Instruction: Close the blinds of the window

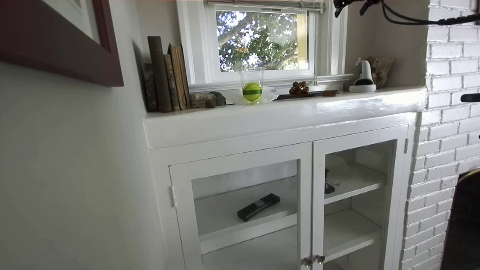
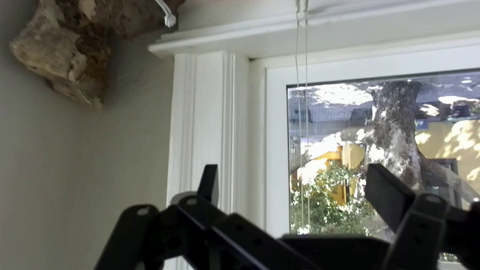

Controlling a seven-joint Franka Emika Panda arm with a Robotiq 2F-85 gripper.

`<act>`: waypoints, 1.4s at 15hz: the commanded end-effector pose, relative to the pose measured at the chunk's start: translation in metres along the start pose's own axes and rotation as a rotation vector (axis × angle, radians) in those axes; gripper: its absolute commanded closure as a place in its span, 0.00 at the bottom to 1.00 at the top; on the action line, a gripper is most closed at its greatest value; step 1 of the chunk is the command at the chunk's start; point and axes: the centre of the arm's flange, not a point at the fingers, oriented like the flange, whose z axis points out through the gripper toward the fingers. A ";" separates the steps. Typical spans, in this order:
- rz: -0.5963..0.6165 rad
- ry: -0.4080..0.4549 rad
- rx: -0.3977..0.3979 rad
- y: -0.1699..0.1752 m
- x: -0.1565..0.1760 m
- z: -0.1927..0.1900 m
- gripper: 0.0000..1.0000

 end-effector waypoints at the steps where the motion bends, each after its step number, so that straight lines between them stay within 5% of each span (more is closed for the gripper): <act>1: 0.049 0.057 0.038 -0.007 0.040 0.043 0.00; 12: 0.103 0.073 0.069 -0.025 0.061 0.117 0.00; 21: 0.105 0.043 0.064 -0.030 0.048 0.114 0.00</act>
